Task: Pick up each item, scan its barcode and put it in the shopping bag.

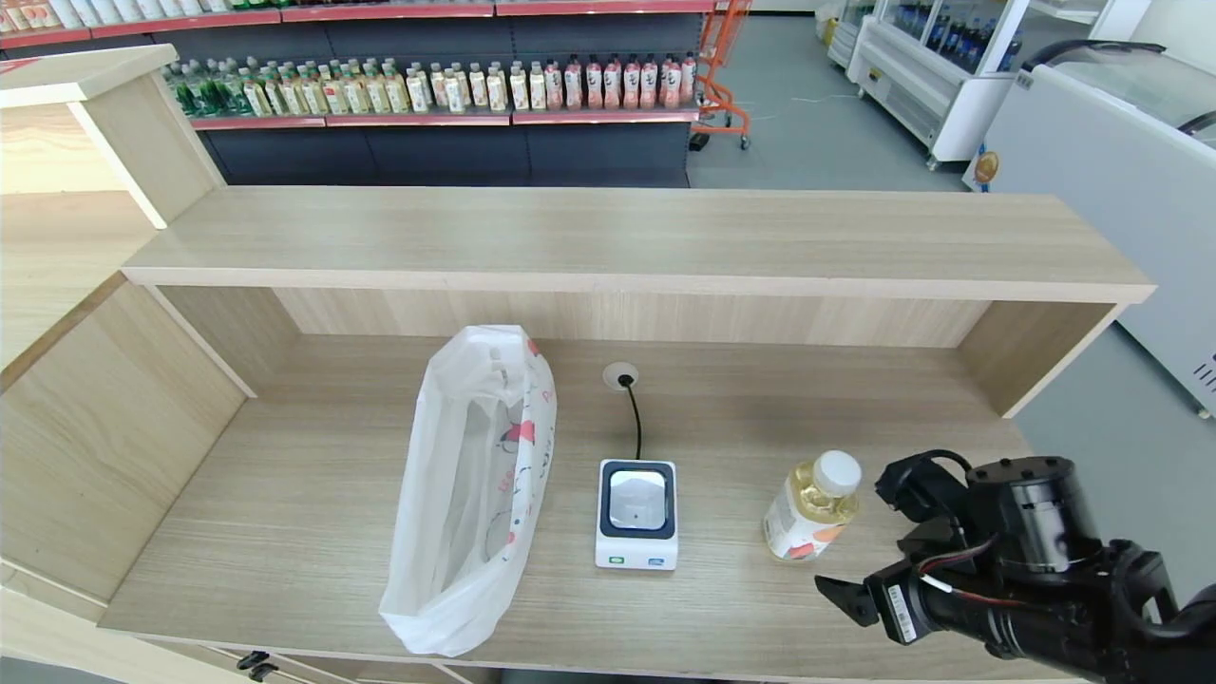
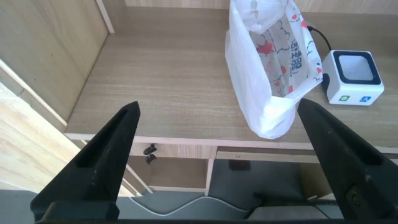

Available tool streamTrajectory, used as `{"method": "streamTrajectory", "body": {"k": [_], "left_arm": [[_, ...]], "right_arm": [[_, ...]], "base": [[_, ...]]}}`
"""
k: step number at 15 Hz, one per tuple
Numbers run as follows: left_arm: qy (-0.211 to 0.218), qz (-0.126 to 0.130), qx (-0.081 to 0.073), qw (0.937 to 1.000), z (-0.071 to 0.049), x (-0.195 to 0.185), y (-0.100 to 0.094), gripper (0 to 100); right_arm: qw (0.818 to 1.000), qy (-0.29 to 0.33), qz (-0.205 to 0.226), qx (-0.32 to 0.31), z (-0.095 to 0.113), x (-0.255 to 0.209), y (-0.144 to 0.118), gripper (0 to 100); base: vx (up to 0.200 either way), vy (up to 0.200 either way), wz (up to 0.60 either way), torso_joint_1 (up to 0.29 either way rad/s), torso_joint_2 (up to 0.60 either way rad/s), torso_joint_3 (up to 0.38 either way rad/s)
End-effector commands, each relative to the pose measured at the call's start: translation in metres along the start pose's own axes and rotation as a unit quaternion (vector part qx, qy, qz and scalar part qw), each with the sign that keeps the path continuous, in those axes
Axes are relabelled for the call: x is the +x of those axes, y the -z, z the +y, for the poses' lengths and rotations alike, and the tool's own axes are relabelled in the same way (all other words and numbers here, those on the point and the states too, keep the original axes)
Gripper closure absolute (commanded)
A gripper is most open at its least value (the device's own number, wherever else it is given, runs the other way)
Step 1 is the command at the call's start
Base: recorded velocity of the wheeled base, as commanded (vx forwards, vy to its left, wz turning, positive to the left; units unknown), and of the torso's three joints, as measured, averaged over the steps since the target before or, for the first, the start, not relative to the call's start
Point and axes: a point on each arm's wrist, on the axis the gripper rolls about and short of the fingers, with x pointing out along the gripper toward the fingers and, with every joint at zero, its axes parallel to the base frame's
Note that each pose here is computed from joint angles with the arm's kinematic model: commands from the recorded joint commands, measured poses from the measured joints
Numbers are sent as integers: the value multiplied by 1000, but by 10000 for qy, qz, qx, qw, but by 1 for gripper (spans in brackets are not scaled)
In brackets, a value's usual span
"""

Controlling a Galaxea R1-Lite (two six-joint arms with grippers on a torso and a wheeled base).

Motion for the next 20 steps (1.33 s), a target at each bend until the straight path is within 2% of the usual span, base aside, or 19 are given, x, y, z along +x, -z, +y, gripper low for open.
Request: {"method": "streamTrajectory", "body": {"k": [1,5,11,14,17,20], "left_arm": [[-1,-2,-1,10000,0,0,0,0],[-1,-2,-1,10000,0,0,0,0],[-1,-2,-1,10000,0,0,0,0],[-1,-2,-1,10000,0,0,0,0],[-1,-2,-1,10000,0,0,0,0],[-1,-2,-1,10000,0,0,0,0]], "right_arm": [[9997,-72,200,-112,10,24,9,0],[9997,-39,-212,-131,13,53,6,0],[9970,-11,-738,-238,22,68,-10,0],[9962,-13,-840,-247,26,75,-16,0],[9929,-22,-1162,-246,30,77,-28,0],[9917,17,-1234,-364,28,79,-30,0]], "base": [[0,0,0,0,0,0],[0,0,0,0,0,0],[0,0,0,0,0,0],[0,0,0,0,0,0],[0,0,0,0,0,0],[0,0,0,0,0,0]]}}
